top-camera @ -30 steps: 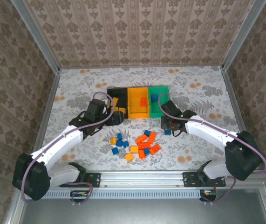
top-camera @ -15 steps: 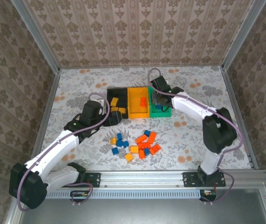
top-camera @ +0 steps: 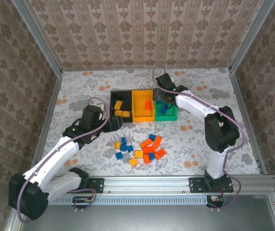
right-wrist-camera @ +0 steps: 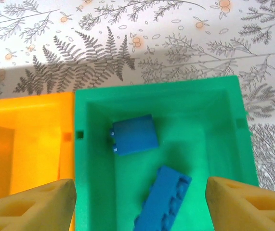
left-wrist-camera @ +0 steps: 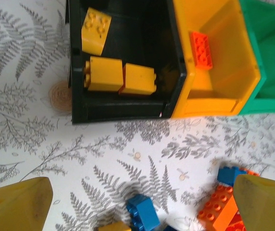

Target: Sort the legos into containers by color

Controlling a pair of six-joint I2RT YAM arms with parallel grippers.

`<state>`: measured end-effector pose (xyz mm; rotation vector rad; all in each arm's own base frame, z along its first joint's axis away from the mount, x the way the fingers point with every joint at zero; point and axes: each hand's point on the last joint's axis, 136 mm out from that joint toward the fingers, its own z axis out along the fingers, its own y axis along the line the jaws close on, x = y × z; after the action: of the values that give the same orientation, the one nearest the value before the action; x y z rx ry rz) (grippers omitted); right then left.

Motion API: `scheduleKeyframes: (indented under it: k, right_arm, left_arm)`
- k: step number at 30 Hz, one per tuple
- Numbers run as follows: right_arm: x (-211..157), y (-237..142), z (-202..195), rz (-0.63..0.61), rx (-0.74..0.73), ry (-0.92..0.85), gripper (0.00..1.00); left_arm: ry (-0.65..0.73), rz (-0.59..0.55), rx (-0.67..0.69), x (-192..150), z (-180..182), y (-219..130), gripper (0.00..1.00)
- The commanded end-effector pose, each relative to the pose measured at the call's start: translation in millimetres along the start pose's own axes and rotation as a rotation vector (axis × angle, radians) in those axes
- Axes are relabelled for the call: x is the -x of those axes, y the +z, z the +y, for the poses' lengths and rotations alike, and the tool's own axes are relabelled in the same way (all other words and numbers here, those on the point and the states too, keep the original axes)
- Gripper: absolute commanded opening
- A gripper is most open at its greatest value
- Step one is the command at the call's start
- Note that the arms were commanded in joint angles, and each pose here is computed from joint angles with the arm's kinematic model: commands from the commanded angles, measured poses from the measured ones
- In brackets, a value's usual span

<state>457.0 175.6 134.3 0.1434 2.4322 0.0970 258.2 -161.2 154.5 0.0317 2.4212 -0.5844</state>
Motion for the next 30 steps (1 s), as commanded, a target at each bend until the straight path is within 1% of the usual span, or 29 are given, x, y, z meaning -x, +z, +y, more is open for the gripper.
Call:
scheduleKeyframes:
  k: [1,3,5,8,10,19,23,30]
  right_arm:
    - [-6.9,-28.5,7.2,-0.022,0.076,0.043,0.73]
    - [-25.0,-33.6,6.1,0.004,0.09,0.041,0.73]
    - [-38.1,-38.9,5.6,0.016,0.107,0.037,0.73]
    - [-52.1,-46.7,2.7,0.024,0.125,0.033,0.73]
    - [-57.1,-51.7,-0.2,0.022,0.13,0.032,0.73]
    - [-58.9,-69.0,-9.4,-0.012,0.141,0.032,0.73]
    - [-57.3,-72.5,-12.5,-0.024,0.138,0.034,0.73]
    - [-54.9,-73.9,-15.6,-0.035,0.137,0.04,0.74]
  left_arm:
    - [0.02,0.127,0.026,-22.7,6.1,8.0,0.92]
    - [0.049,0.197,0.055,-37.2,8.6,18.1,0.89]
    - [0.087,0.254,0.099,-50.1,10.6,27.3,0.88]
    - [0.151,0.305,0.133,-63.9,6.1,42.8,0.88]
    - [0.183,0.327,0.142,-70.3,2.5,53.6,0.85]
    - [0.264,0.365,0.174,-74.5,-6.5,78.1,0.7]
    - [0.269,0.417,0.189,-87.7,-4.6,83.0,0.64]
    - [0.276,0.494,0.209,-115.3,0.8,79.8,0.56]
